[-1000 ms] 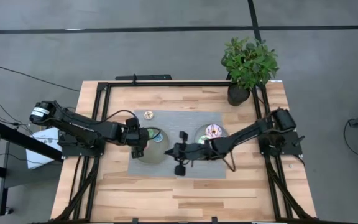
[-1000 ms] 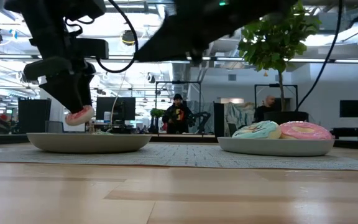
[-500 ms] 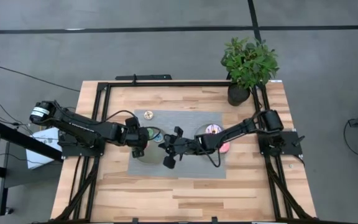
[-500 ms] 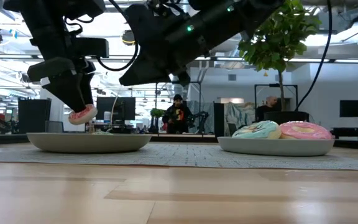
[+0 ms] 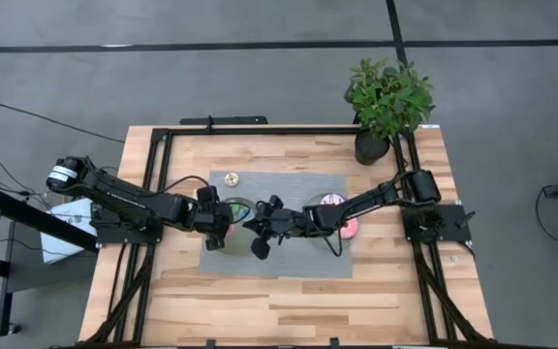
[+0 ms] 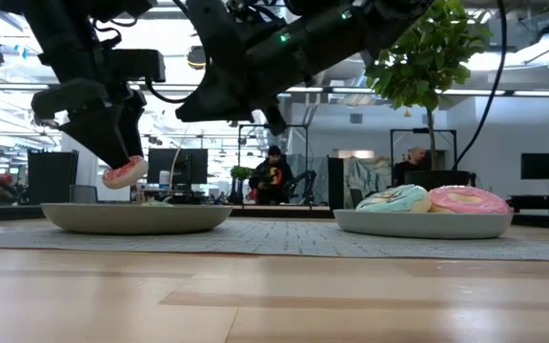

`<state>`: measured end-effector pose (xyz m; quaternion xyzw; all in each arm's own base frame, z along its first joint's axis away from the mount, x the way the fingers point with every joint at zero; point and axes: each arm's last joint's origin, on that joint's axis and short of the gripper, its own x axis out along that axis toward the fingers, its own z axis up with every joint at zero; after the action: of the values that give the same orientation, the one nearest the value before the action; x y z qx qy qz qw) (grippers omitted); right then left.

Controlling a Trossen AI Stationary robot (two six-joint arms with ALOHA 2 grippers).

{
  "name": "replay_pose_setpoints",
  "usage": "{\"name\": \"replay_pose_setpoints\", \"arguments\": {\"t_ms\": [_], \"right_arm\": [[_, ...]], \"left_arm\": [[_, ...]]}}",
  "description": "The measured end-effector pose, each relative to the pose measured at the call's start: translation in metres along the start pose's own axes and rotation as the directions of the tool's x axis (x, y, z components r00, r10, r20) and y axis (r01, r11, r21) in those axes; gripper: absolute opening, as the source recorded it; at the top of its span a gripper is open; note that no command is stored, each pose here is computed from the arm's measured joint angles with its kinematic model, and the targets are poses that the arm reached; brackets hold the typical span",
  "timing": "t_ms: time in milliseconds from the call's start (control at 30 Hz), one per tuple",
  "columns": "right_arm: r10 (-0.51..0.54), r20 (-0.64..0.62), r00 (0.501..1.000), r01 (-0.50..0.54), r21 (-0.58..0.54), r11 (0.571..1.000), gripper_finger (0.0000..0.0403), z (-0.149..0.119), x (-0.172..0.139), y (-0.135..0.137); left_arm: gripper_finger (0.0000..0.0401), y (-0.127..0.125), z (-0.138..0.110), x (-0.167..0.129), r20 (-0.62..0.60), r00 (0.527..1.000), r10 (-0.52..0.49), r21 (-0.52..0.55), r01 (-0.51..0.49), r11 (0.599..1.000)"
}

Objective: Pick & Place donuts
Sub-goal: Put the small pink donut into the green plate

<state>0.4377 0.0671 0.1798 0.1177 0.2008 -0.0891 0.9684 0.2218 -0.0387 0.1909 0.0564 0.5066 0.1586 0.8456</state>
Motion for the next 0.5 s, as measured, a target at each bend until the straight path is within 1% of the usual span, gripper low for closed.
{"name": "replay_pose_setpoints", "arguments": {"t_ms": [67, 133, 200, 300, 333, 400, 500], "right_arm": [[0.005, -0.001, 1.0, -0.005, 0.002, 1.0, 0.0001, -0.003, 0.01, 0.002], [0.008, -0.05, 0.999, -0.008, -0.011, 1.0, 0.0001, -0.011, 0.019, 0.003], [0.024, -0.062, 0.998, -0.025, -0.012, 1.0, 0.0001, -0.01, 0.033, 0.005], [-0.005, -0.114, 0.993, 0.001, -0.029, 1.0, 0.0001, -0.008, 0.045, 0.003], [-0.009, -0.112, 0.994, 0.006, -0.027, 1.0, 0.0001, -0.007, 0.049, 0.003], [-0.026, -0.134, 0.991, 0.022, -0.033, 0.999, 0.0001, -0.006, 0.052, -0.001], [-0.022, -0.097, 0.995, 0.02, -0.019, 1.0, 0.0001, 0.003, 0.053, -0.003]], "left_arm": [[0.0281, 0.0, 0.0, 0.0, -0.001, 1.0, 0.001, -0.003, -0.001, 1.0], [0.0281, 0.0, 0.0, 0.0, -0.001, 1.0, 0.003, -0.003, -0.003, 1.0], [0.0281, 0.0, 0.0, 0.0, -0.002, 1.0, 0.004, -0.003, -0.004, 1.0], [0.0281, 0.0, -0.001, 0.0, -0.007, 1.0, 0.007, -0.005, -0.007, 1.0], [0.0281, 0.001, -0.001, 0.0, -0.008, 1.0, 0.009, -0.006, -0.009, 1.0], [0.0281, 0.001, -0.001, 0.0, -0.009, 1.0, 0.01, -0.006, -0.01, 1.0], [0.0281, 0.001, -0.001, 0.0, -0.008, 1.0, 0.013, -0.006, -0.013, 1.0]]}}
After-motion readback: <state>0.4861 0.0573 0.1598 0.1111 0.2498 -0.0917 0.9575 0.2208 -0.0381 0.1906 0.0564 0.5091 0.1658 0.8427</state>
